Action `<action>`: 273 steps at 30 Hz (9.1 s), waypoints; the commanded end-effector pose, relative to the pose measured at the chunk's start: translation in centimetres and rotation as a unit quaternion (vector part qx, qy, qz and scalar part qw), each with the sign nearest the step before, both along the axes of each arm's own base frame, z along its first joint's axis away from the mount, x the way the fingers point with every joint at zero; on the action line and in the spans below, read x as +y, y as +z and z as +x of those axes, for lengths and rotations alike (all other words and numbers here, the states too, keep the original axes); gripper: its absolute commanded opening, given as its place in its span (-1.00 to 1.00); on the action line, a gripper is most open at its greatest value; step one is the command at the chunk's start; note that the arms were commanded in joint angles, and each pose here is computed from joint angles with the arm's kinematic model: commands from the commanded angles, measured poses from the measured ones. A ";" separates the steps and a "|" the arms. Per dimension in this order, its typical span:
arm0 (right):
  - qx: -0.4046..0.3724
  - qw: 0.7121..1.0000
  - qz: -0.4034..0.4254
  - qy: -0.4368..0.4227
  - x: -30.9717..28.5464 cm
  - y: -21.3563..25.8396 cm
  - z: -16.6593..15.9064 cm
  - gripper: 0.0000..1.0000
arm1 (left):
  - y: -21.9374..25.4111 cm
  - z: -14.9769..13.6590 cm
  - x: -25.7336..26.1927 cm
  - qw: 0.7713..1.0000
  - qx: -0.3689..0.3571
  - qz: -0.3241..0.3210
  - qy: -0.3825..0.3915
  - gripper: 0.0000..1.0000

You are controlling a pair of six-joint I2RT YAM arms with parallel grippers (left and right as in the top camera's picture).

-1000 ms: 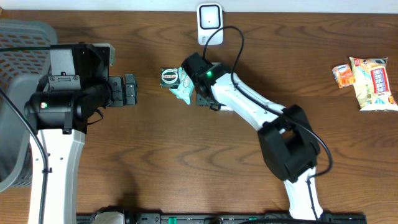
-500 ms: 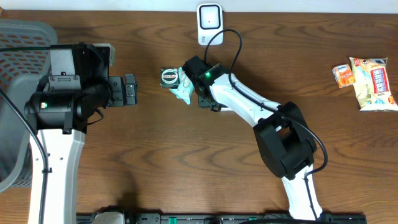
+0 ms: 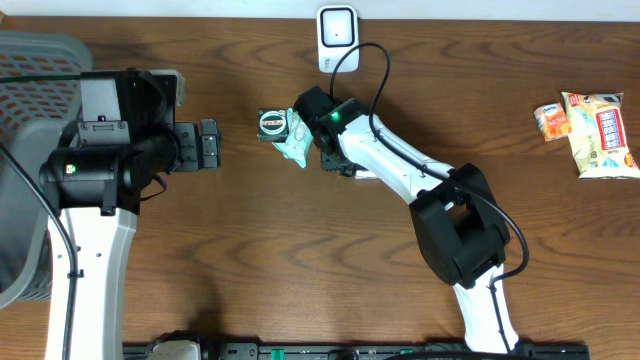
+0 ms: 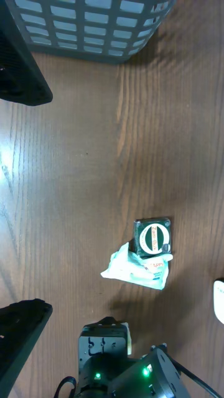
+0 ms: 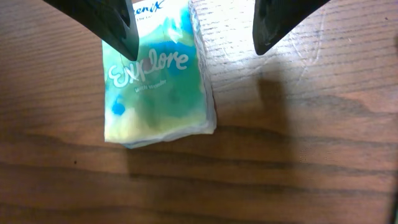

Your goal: Scan the item barcode

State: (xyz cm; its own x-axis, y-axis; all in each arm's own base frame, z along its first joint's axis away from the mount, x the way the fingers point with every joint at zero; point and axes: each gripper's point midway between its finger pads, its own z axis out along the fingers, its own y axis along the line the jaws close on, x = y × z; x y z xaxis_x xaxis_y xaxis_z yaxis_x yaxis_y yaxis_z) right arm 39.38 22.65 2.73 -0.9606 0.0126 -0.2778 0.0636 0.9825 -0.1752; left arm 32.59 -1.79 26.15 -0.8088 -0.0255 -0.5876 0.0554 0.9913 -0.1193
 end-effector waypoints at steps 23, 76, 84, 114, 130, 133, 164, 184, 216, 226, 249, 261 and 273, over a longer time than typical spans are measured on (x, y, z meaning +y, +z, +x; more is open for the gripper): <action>0.011 0.997 0.074 0.010 0.2 0.8 -0.5 -0.98 | 0.1 0.1 0.3 1.000 -0.002 0.006 0.000 0.95; 0.051 0.921 0.372 0.104 -2.7 5.4 -2.4 0.29 | 0.1 0.1 0.3 1.000 -0.002 0.006 0.000 0.96; 0.028 0.916 0.375 0.136 0.1 6.0 -2.1 -0.15 | 0.1 0.1 0.3 1.000 -0.002 0.006 0.000 0.95; 0.001 0.952 0.292 0.092 1.8 2.9 -1.4 -0.98 | 0.1 0.1 0.3 1.000 -0.002 0.006 0.000 0.95; 0.013 0.974 0.223 0.040 -2.5 1.5 -1.4 -0.98 | 0.1 0.1 0.3 1.000 -0.002 0.006 0.000 0.96; 0.019 0.981 0.191 0.004 -4.5 1.1 -1.6 -0.98 | 0.1 0.1 0.3 1.000 -0.002 0.006 0.000 0.96; 0.015 0.979 0.201 -0.018 -8.2 1.7 -0.1 0.89 | 0.1 0.1 0.3 1.000 -0.002 0.006 0.000 0.96; 0.020 0.932 0.352 0.078 -5.6 -0.1 -1.2 0.26 | 0.1 0.1 0.3 1.000 -0.002 0.006 0.000 0.95; 0.068 0.892 0.444 0.046 -3.5 -4.0 -2.3 -0.49 | 0.1 0.1 0.3 1.000 -0.002 0.006 0.000 0.95; 0.054 0.849 0.513 0.112 -1.5 -0.7 -2.5 -0.98 | 0.1 0.1 0.3 1.000 -0.002 0.006 0.000 0.96; -0.016 0.632 0.699 0.335 1.0 11.2 -4.3 -0.98 | 0.1 0.1 0.3 1.000 -0.002 0.006 0.000 0.96; -0.066 0.636 0.711 0.293 -5.0 12.0 -1.5 -0.98 | 0.1 0.1 0.3 1.000 -0.002 0.006 0.000 0.96; -0.056 0.638 0.716 0.278 -5.1 12.1 -1.3 -0.98 | 0.1 0.1 0.3 1.000 -0.002 0.006 0.000 0.96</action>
